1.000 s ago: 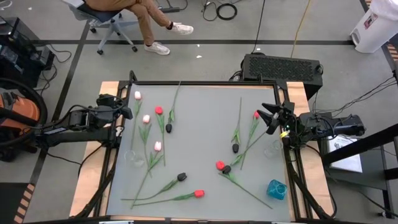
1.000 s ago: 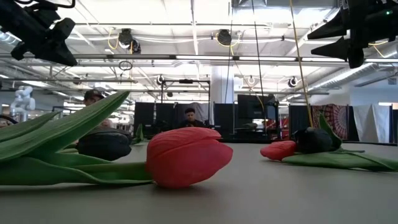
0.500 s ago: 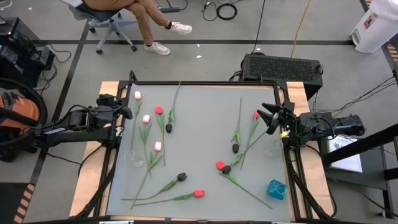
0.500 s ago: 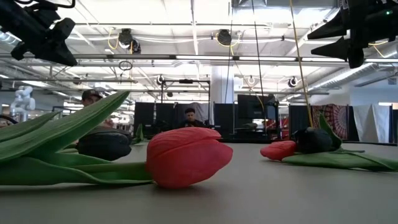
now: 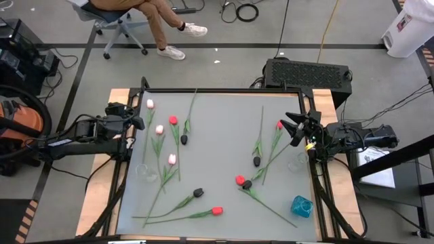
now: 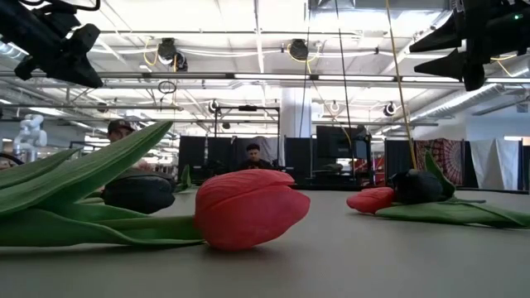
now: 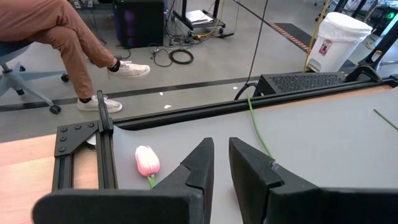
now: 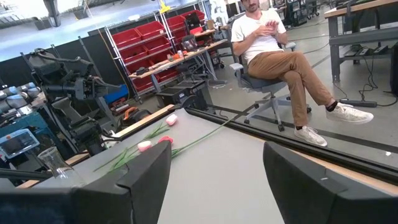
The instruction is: Sort flowers into vase by color
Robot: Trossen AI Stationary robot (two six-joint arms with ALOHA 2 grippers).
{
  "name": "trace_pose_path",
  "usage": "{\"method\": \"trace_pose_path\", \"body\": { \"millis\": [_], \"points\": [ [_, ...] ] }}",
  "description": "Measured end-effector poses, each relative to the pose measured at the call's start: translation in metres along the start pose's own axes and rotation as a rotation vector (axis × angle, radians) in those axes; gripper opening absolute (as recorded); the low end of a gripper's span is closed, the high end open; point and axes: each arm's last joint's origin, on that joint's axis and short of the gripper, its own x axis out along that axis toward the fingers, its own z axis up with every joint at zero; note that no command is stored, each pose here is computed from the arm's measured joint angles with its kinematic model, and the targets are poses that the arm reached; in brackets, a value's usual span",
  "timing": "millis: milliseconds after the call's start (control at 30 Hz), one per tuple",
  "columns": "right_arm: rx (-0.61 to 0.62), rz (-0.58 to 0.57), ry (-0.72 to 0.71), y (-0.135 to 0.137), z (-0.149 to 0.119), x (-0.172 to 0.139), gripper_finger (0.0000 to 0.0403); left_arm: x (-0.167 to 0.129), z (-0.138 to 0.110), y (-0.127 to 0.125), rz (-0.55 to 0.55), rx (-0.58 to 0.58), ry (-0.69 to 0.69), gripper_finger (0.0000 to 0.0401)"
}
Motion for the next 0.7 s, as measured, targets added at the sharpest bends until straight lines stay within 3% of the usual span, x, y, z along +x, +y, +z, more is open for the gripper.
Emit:
{"method": "trace_pose_path", "body": {
  "millis": [400,700],
  "points": [
    [0.019,-0.002,-0.008,0.0002,0.0008,0.0000,0.0247,0.0000,0.0000,0.0000,0.000,0.000,0.000,0.0056],
    [0.387,0.019,-0.033,0.0018,0.0043,-0.0001,0.0247,0.0000,0.0000,0.0000,0.000,0.000,0.000,0.0056]
  ]
}}
